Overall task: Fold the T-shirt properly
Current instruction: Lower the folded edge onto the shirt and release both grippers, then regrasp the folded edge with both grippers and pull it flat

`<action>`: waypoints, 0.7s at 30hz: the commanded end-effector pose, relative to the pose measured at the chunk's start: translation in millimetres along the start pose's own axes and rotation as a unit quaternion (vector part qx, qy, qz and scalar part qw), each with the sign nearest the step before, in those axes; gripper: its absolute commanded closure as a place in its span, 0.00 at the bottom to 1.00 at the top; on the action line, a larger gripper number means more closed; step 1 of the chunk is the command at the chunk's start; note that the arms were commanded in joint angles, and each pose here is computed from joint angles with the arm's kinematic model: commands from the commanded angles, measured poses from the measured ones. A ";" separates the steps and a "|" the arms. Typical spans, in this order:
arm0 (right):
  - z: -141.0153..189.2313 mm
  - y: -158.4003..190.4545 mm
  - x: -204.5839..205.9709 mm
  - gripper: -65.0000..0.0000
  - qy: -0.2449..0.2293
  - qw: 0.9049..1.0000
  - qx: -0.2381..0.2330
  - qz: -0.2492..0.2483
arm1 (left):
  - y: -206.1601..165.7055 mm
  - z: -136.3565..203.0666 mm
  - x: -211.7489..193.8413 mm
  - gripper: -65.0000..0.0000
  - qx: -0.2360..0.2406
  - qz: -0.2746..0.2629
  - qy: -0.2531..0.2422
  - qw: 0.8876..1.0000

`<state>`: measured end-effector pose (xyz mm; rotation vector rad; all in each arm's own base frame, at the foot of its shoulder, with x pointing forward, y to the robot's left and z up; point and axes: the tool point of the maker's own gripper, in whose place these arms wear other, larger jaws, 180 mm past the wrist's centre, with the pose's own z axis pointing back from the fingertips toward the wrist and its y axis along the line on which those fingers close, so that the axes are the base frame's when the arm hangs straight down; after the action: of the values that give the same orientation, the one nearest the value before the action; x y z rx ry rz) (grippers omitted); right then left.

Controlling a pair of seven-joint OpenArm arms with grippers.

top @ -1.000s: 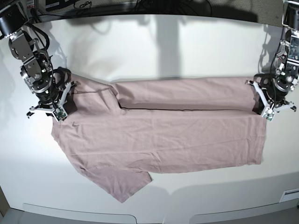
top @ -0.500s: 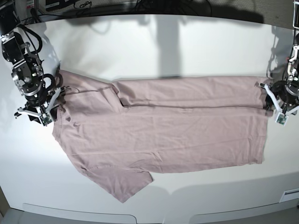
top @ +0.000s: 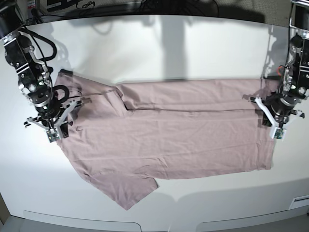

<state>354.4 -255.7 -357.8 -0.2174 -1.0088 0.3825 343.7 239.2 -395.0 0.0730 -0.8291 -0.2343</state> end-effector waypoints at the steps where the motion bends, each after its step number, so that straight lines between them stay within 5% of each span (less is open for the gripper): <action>1: -0.1 -9.9 13.8 1.00 -0.015 1.000 -0.011 -0.006 | 7.3 2.3 15.2 1.00 0.011 0.007 -0.017 1.000; 12: -6.3 20.1 -20.2 1.00 0.064 0.997 0.016 -0.037 | -4.1 -10.6 5.3 1.00 0.018 0.086 -0.030 0.996; 21: -2.1 32.3 -75.3 1.00 0.143 0.988 0.036 -0.035 | -7.0 -18.8 -68.9 1.00 0.010 0.119 0.052 0.991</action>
<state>312.9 -245.7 -432.9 -0.1373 -0.7276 0.3111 322.4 237.9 -450.6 -0.0246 -0.7930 0.0012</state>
